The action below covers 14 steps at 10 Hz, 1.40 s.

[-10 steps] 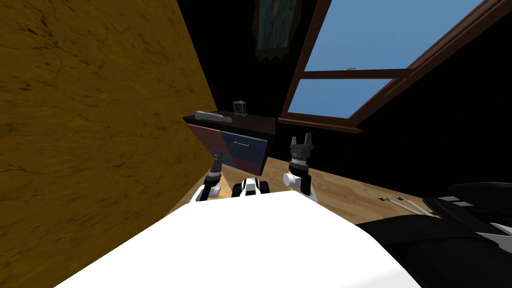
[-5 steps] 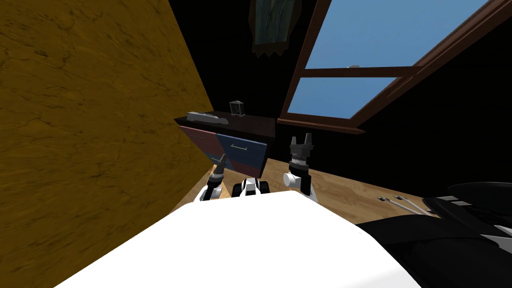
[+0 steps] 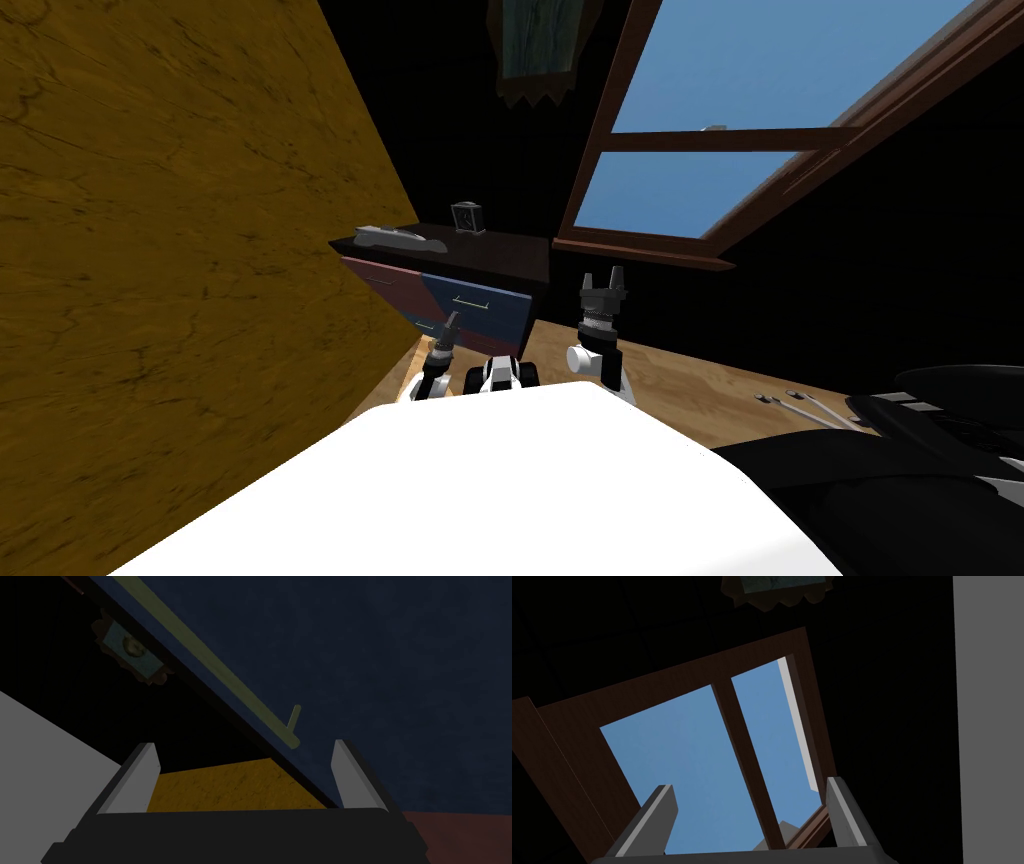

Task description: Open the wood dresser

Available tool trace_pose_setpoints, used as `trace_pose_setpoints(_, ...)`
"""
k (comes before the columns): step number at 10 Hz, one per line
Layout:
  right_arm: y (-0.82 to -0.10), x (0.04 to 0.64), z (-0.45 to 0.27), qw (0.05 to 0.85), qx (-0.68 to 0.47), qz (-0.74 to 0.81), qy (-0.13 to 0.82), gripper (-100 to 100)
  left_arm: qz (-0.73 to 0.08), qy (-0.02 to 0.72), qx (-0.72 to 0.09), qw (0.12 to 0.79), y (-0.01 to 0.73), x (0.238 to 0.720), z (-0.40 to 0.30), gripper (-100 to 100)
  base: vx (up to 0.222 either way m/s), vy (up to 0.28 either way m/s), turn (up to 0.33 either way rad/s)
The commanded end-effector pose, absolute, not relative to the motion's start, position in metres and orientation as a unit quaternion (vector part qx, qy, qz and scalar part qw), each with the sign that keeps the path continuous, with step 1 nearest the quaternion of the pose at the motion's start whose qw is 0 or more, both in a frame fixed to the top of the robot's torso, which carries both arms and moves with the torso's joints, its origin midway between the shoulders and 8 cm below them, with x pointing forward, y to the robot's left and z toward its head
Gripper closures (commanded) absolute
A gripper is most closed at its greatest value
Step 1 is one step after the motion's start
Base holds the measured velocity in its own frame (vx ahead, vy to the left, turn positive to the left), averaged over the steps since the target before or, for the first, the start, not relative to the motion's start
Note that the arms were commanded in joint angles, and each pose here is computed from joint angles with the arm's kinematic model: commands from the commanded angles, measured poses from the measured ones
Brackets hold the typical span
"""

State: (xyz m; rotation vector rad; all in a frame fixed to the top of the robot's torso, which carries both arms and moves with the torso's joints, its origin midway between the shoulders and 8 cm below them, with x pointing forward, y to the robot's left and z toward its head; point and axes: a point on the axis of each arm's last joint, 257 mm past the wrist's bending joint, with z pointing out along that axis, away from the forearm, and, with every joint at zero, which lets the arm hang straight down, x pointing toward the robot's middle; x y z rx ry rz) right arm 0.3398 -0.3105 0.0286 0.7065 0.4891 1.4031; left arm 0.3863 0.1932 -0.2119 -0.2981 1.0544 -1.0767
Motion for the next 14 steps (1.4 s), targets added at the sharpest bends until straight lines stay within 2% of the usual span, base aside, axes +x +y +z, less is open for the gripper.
trace_pose_setpoints(1,-0.310,0.340,0.029,0.680,0.315,0.625,0.218,0,-0.493,0.474,-0.140,0.716,0.181,0.385,-0.220,-100,0.059,-0.013,-0.021)
trace_pose_setpoints(9,-0.310,0.340,0.029,0.680,0.315,0.625,0.218,0,-0.494,0.473,-0.140,0.716,0.181,0.412,-0.201,-100,-0.001,-0.013,-0.002)
trace_pose_setpoints(10,-0.310,0.340,0.029,0.680,0.315,0.625,0.218,0,-0.494,0.474,-0.141,0.715,0.181,0.404,-0.208,100,0.008,0.011,0.000)
trace_pose_setpoints(14,-0.310,0.340,0.029,0.680,0.315,0.625,0.218,0,-0.494,0.474,-0.142,0.715,0.180,0.390,-0.219,100,0.012,0.021,-0.001)
